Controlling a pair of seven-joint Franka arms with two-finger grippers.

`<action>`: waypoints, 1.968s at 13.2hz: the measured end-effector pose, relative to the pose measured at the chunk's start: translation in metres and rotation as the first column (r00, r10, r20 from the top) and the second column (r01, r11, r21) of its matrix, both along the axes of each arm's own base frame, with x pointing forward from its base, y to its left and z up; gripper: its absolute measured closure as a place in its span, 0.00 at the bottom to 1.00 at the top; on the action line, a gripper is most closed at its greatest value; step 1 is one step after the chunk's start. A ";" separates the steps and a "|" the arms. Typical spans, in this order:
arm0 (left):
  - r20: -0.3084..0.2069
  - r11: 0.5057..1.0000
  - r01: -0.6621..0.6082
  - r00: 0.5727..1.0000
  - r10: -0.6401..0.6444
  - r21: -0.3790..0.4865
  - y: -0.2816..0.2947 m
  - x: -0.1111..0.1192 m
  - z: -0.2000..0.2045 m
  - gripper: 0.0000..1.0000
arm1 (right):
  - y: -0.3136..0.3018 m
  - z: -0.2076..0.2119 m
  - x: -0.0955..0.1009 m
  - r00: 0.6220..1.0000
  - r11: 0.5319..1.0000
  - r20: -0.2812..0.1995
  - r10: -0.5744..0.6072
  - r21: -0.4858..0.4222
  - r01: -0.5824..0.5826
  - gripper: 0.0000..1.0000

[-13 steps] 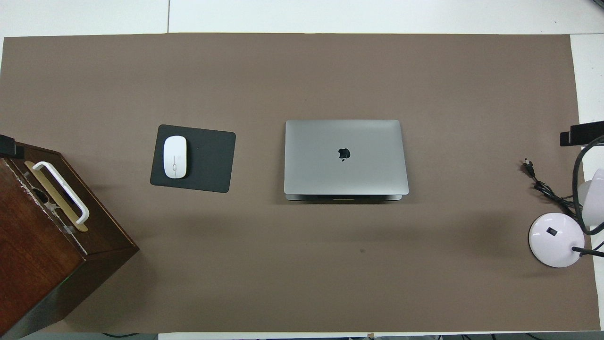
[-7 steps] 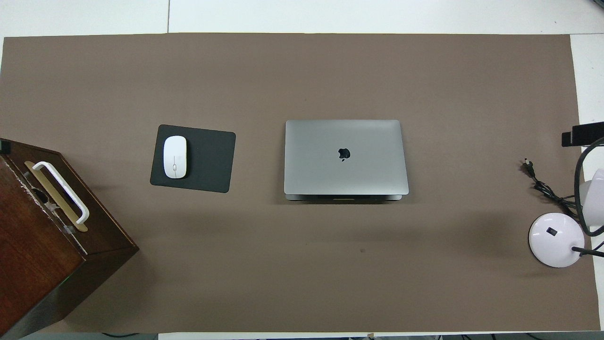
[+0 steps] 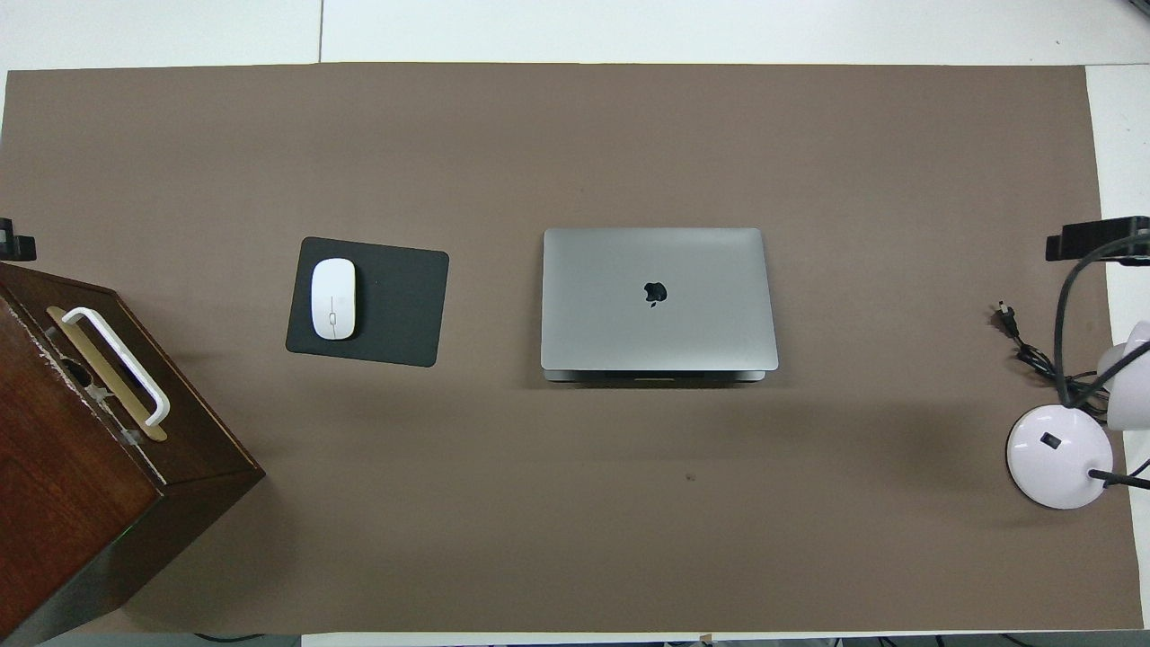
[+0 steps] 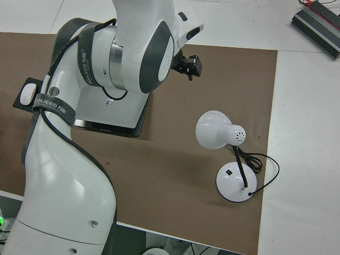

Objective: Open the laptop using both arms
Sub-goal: 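Move both grippers toward the front edge of the silver laptop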

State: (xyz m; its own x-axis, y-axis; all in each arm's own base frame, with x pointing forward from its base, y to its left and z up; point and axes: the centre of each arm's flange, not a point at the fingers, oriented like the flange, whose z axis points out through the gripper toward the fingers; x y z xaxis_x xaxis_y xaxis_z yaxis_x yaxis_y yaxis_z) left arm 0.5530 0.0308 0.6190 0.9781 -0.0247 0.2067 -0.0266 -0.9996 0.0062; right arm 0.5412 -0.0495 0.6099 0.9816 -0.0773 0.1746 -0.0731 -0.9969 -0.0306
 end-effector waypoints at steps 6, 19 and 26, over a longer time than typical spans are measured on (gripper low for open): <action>0.092 0.998 0.060 0.994 -0.060 0.003 -0.036 -0.011 -0.059 0.99 | 0.007 -0.065 0.007 0.997 1.000 0.072 0.007 -0.008 -0.006 0.00; 0.395 0.975 0.224 0.896 -0.204 -0.006 -0.138 -0.081 -0.208 0.99 | 0.113 -0.168 -0.079 0.930 0.896 0.252 -0.268 0.420 0.144 0.00; 0.521 0.958 0.282 0.826 -0.215 -0.051 -0.192 -0.118 -0.247 0.99 | 0.220 -0.220 -0.129 0.835 0.693 0.137 -0.532 0.636 0.338 0.00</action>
State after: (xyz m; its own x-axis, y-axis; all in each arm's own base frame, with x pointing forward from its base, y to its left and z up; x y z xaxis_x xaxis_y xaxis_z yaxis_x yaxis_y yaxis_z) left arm 0.4354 -0.1611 0.3719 0.7000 -0.1951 0.6870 -0.3065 -0.9509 0.0423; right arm 0.4119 0.1700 0.3902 0.7183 -0.6609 0.2176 -0.3844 -0.6376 -0.6676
